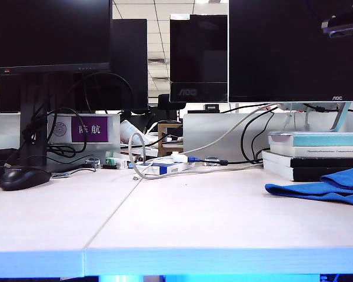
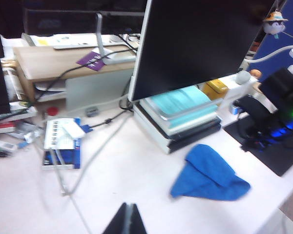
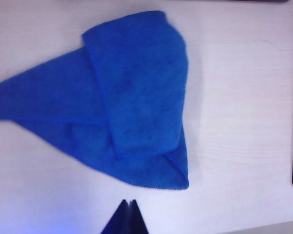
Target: Wipe the table from right to left using the rag.
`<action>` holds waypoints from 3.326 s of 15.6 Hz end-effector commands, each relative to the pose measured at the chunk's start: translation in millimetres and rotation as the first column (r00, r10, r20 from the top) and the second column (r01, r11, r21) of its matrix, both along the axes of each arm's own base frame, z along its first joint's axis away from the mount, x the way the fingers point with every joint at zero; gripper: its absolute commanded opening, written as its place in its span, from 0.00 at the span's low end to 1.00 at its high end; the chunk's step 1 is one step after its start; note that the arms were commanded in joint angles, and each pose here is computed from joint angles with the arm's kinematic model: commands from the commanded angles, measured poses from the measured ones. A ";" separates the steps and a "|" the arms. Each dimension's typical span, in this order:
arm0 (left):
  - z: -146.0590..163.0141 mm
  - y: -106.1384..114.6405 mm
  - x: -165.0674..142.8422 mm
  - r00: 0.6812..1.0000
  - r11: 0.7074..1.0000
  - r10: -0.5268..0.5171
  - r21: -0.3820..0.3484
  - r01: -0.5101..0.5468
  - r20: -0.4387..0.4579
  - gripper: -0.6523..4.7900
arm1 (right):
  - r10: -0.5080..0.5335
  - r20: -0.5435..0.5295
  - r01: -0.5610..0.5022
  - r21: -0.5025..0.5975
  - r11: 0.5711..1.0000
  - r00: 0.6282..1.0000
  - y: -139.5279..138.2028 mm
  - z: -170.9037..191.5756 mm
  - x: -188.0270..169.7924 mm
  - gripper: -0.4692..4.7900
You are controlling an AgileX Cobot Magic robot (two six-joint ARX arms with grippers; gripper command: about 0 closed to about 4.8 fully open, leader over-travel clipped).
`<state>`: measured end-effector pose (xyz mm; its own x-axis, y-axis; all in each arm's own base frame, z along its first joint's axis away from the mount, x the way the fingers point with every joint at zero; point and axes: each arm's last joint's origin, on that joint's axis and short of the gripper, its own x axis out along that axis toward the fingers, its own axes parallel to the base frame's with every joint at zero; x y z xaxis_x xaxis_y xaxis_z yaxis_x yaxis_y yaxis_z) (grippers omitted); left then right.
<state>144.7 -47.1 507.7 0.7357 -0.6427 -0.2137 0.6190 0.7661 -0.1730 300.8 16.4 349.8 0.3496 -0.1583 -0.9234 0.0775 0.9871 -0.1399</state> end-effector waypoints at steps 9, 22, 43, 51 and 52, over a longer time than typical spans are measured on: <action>2.5 -0.4 2.7 1.000 1.000 0.001 0.005 -0.001 0.029 0.11 | -0.020 -0.204 0.017 -0.018 1.000 0.979 -10.3 -61.9 44.6 0.60; 1.7 -0.9 5.2 1.000 1.000 0.002 0.006 -0.002 0.023 0.11 | -0.042 -0.160 0.041 -0.012 0.999 0.986 -15.3 -141.9 67.4 0.48; -2.9 -4.1 19.2 1.000 1.000 -0.003 0.027 0.003 0.005 0.11 | 0.063 -0.309 -0.014 0.158 0.987 0.949 16.9 -176.3 67.9 0.08; -5.1 -4.1 18.9 1.000 0.999 -0.003 0.032 0.004 -0.018 0.11 | 0.191 -0.268 -0.129 0.232 0.964 0.944 96.9 -176.1 56.9 0.08; -7.9 -3.9 18.0 0.999 0.999 -0.003 0.039 0.005 -0.049 0.11 | 0.209 -0.263 -0.139 0.259 0.956 0.942 102.7 -176.4 56.1 0.08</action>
